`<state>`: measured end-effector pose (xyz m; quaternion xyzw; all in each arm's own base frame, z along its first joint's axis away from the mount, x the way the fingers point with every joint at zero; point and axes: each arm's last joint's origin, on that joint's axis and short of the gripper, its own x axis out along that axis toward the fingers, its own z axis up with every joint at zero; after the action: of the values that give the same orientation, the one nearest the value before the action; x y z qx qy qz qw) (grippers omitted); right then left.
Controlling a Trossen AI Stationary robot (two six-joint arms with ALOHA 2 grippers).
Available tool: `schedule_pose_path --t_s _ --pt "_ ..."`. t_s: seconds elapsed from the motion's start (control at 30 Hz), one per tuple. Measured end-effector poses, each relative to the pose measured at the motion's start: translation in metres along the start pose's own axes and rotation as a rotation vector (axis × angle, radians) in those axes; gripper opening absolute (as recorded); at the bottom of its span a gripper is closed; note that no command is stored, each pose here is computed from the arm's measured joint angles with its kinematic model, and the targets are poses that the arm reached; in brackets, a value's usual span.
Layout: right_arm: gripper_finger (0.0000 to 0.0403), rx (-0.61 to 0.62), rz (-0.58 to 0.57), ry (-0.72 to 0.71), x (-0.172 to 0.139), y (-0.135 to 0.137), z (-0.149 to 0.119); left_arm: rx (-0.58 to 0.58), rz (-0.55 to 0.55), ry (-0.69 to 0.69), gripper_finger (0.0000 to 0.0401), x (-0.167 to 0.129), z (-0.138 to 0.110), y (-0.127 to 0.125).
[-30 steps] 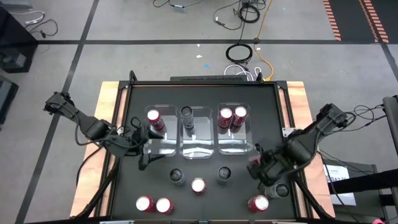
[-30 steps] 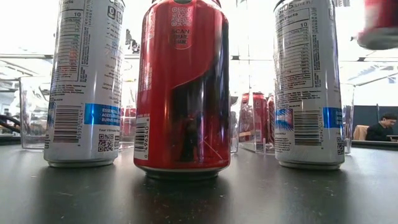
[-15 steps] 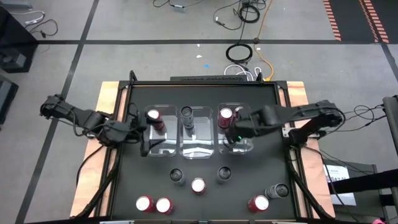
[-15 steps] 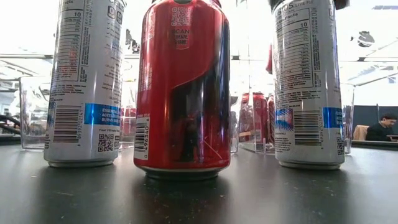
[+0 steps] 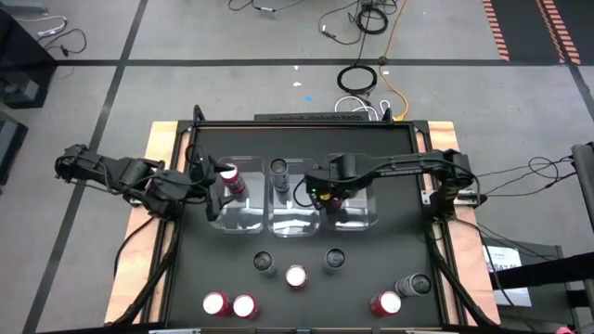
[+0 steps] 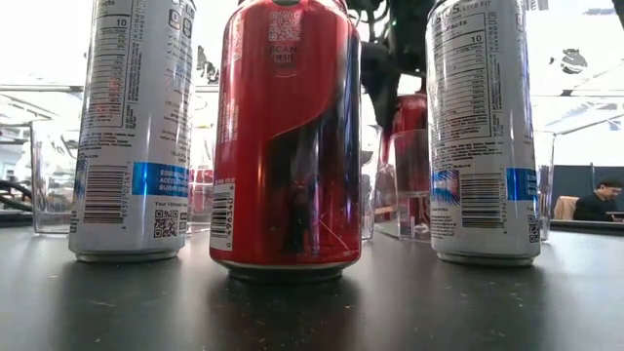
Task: Sort soda cans
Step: Put the right red soda can into the right transparent bin
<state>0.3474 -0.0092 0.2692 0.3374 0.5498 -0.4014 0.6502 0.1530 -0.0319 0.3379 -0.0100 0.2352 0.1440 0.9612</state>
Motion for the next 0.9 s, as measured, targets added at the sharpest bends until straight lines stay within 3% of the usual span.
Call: schedule_pose_path --t_s 0.13,0.43,0.9 --pt "0.0310 0.019 -0.005 0.004 0.010 -0.008 0.002 0.006 0.002 0.008 0.0389 -0.008 -0.003 0.006" --pt "0.0311 0.172 0.175 -0.005 0.036 -0.036 -0.009 0.004 0.025 0.000 0.0389 -0.017 -0.006 0.013" --pt "0.0311 0.183 0.161 -0.009 0.040 -0.046 0.003 -0.001 0.049 -0.023 0.0389 -0.017 -0.004 0.013"
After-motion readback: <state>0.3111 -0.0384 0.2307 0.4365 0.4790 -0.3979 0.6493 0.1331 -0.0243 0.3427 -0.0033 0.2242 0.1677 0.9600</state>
